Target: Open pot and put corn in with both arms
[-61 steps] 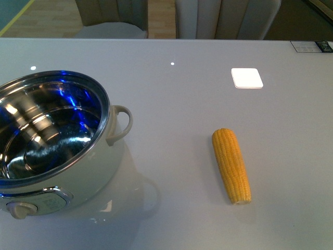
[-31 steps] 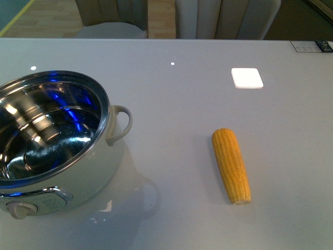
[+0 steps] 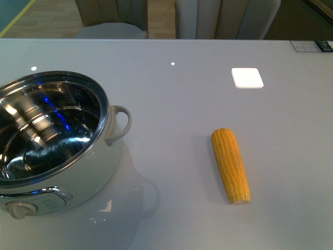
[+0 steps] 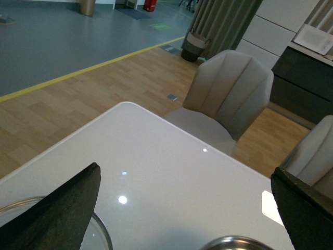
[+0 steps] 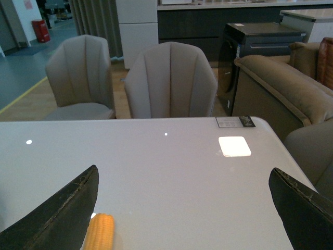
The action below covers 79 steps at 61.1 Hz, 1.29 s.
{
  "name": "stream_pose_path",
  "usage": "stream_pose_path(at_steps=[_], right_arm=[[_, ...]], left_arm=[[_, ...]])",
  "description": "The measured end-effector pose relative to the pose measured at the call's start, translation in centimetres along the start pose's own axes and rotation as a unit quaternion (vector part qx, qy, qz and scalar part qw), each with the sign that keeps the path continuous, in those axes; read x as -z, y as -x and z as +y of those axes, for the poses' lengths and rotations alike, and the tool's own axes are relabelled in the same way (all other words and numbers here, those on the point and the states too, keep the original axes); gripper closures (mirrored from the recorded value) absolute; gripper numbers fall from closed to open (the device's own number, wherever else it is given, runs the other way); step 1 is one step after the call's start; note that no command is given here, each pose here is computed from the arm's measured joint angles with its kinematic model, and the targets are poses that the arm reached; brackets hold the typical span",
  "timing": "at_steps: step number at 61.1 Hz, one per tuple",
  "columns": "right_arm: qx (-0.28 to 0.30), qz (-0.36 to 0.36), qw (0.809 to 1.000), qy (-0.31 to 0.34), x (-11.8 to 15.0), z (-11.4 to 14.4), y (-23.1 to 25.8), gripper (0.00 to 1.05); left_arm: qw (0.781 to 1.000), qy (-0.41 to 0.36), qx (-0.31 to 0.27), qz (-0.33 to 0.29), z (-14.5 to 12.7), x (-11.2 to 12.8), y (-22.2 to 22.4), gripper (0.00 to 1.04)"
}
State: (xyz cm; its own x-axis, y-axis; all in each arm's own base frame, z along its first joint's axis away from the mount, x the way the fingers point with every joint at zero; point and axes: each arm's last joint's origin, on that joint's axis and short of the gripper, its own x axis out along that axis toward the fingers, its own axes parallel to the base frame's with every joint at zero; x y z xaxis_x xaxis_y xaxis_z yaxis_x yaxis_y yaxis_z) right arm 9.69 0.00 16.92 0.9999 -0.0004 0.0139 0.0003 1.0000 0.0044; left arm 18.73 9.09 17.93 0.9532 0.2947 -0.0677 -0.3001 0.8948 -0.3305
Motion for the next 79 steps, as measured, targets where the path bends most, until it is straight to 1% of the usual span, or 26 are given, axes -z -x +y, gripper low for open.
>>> stream_pose_path(at_steps=[11, 19, 20, 22, 24, 25, 27, 29, 31, 32, 34, 35, 38, 39, 43, 47, 49, 51, 63, 66, 72, 79], right_arm=[[0.0, 0.0, 1.0, 0.0, 0.0, 0.0, 0.0, 0.09], [0.0, 0.0, 1.0, 0.0, 0.0, 0.0, 0.0, 0.09], [0.0, 0.0, 1.0, 0.0, 0.0, 0.0, 0.0, 0.09], [0.0, 0.0, 1.0, 0.0, 0.0, 0.0, 0.0, 0.09], [0.0, 0.0, 1.0, 0.0, 0.0, 0.0, 0.0, 0.09], [0.0, 0.0, 1.0, 0.0, 0.0, 0.0, 0.0, 0.09], [0.0, 0.0, 1.0, 0.0, 0.0, 0.0, 0.0, 0.09], [0.0, 0.0, 1.0, 0.0, 0.0, 0.0, 0.0, 0.09], [0.0, 0.0, 1.0, 0.0, 0.0, 0.0, 0.0, 0.09], [0.0, 0.0, 1.0, 0.0, 0.0, 0.0, 0.0, 0.09], [0.0, 0.0, 1.0, 0.0, 0.0, 0.0, 0.0, 0.09], [0.0, 0.0, 1.0, 0.0, 0.0, 0.0, 0.0, 0.09], [0.0, 0.0, 1.0, 0.0, 0.0, 0.0, 0.0, 0.09], [0.0, 0.0, 1.0, 0.0, 0.0, 0.0, 0.0, 0.09], [0.0, 0.0, 1.0, 0.0, 0.0, 0.0, 0.0, 0.09], [0.0, 0.0, 1.0, 0.0, 0.0, 0.0, 0.0, 0.09], [0.0, 0.0, 1.0, 0.0, 0.0, 0.0, 0.0, 0.09], [0.0, 0.0, 1.0, 0.0, 0.0, 0.0, 0.0, 0.09], [0.0, 0.0, 1.0, 0.0, 0.0, 0.0, 0.0, 0.09], [0.0, 0.0, 1.0, 0.0, 0.0, 0.0, 0.0, 0.09], [0.0, 0.0, 1.0, 0.0, 0.0, 0.0, 0.0, 0.09], [0.0, 0.0, 1.0, 0.0, 0.0, 0.0, 0.0, 0.09]], left_arm=[[1.0, -0.006, 0.013, 0.009, -0.8, 0.2, 3.8, 0.07], [1.0, -0.01, 0.015, 0.009, -0.9, 0.3, 4.3, 0.07], [0.999, -0.018, 0.024, 0.01, -0.9, 0.4, 4.3, 0.08], [0.997, -0.041, 0.062, 0.007, -1.0, 0.4, 4.4, 0.13], [0.992, -0.076, 0.104, 0.004, -1.3, 0.6, 4.7, 0.2], [0.99, -0.084, 0.114, 0.005, -1.4, 0.7, 4.7, 0.22], [0.985, -0.108, 0.136, 0.005, -1.8, 1.0, 5.1, 0.29], [0.982, -0.124, 0.144, 0.005, -2.1, 1.3, 5.4, 0.34], [0.98, -0.138, 0.145, 0.004, -2.4, 1.6, 5.8, 0.42], [0.98, -0.139, 0.145, 0.004, -2.4, 1.6, 5.8, 0.43], [0.979, -0.146, 0.145, 0.003, -2.6, 1.8, 6.0, 0.49], [0.978, -0.151, 0.142, 0.001, -2.8, 2.0, 6.3, 0.55], [0.977, -0.157, 0.145, -0.001, -3.2, 2.2, 6.7, 0.65], [0.977, -0.158, 0.146, -0.002, -3.2, 2.3, 6.7, 0.67], [0.976, -0.162, 0.148, -0.007, -3.5, 3.0, 7.1, 0.8], [0.976, -0.164, 0.147, -0.006, -3.7, 3.1, 7.3, 0.9], [0.975, -0.164, 0.147, -0.008, -3.9, 3.1, 7.5, 0.97], [0.976, -0.164, 0.147, -0.009, -4.0, 3.1, 7.7, 1.02], [0.974, -0.166, 0.151, -0.013, -4.7, 3.2, 8.7, 1.02], [0.977, -0.165, 0.136, -0.015, -5.1, 3.4, 9.0, 1.02], [0.974, -0.165, 0.155, -0.013, -5.6, 3.6, 9.5, 1.02], [0.974, -0.165, 0.152, -0.014, -5.6, 3.6, 9.7, 1.02]])
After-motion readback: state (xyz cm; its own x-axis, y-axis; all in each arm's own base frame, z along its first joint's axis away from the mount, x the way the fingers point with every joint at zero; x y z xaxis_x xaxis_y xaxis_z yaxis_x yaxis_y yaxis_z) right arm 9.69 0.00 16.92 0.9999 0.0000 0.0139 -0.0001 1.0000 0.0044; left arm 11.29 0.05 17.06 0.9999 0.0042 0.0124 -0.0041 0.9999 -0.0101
